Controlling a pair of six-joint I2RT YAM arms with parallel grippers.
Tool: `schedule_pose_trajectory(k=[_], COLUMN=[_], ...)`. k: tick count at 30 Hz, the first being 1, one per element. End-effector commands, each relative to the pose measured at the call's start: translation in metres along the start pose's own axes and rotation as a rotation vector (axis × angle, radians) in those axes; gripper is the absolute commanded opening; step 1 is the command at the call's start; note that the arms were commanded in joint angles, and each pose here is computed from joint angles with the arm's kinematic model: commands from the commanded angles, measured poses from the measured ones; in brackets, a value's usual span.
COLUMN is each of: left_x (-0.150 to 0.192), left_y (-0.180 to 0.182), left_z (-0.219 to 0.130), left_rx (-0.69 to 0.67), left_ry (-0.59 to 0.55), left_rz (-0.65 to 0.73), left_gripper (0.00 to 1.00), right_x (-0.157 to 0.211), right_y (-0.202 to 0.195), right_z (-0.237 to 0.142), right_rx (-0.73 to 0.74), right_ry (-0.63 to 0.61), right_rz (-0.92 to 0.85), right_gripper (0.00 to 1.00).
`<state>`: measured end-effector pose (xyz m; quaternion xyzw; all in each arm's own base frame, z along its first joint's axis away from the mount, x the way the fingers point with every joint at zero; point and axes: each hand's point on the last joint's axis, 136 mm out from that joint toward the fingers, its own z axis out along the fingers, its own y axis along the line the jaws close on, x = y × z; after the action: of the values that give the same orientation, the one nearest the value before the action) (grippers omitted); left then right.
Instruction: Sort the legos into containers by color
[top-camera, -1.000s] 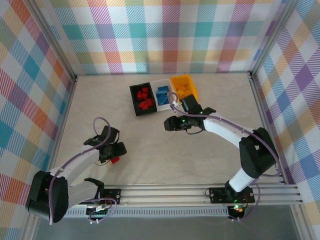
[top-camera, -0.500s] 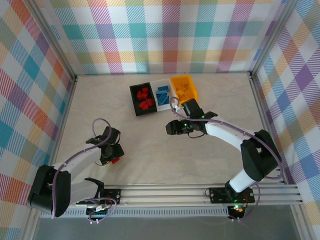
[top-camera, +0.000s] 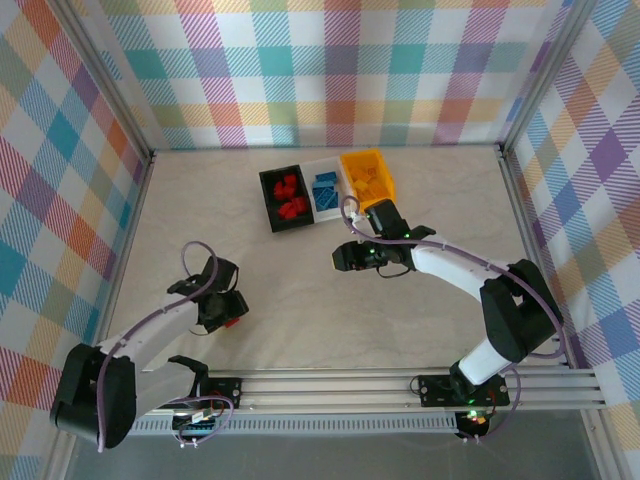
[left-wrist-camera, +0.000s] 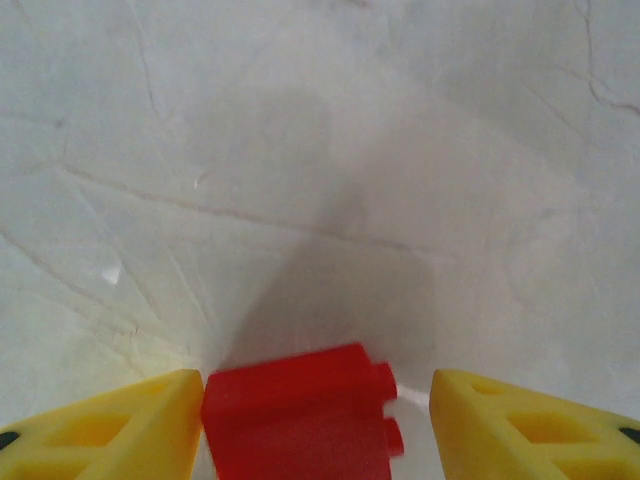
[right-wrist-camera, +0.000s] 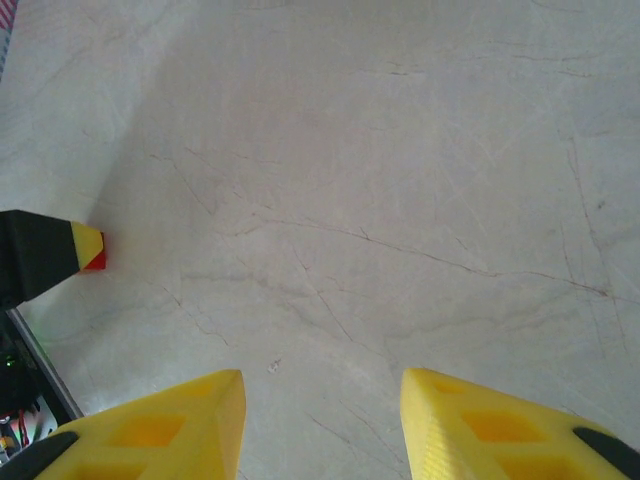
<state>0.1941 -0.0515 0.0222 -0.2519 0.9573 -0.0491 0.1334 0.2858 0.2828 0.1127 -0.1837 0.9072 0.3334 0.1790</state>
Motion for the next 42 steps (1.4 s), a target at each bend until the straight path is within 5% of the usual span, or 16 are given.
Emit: schedule_pose_trajectory(k=[1,20,28,36,42], left_x=[0.02,0.021,0.018,0.003,-0.028], left_y=[0.007,0.019,0.017,0.004,-0.041], left_z=[-0.003,0.012,0.014,-0.007,-0.038], left_rx=[0.006,-0.091,-0.096,-0.039,0.107], left_ry=[0.075,0.097,0.091,0.036,-0.033], left_rz=[-0.026,0.007,0.015,0.04,0.063], left_gripper=[0.61,0.6,0.42,0.37,0.38], right_x=[-0.002,0.004,0.006,0.008,0.014], right_y=[0.003,0.0,-0.003,-0.005,-0.011], right_z=[0.003,0.008,0.009,0.009,0.005], right_rx=[-0.041,-0.065,-0.058,-0.051,-0.017], right_ry=[-0.012,-0.017,-0.014,-0.01,-0.008], right_rz=[0.002,0.009,0.008,0.012,0.019], right_gripper=[0.45,0.45,0.45,0.45,0.45])
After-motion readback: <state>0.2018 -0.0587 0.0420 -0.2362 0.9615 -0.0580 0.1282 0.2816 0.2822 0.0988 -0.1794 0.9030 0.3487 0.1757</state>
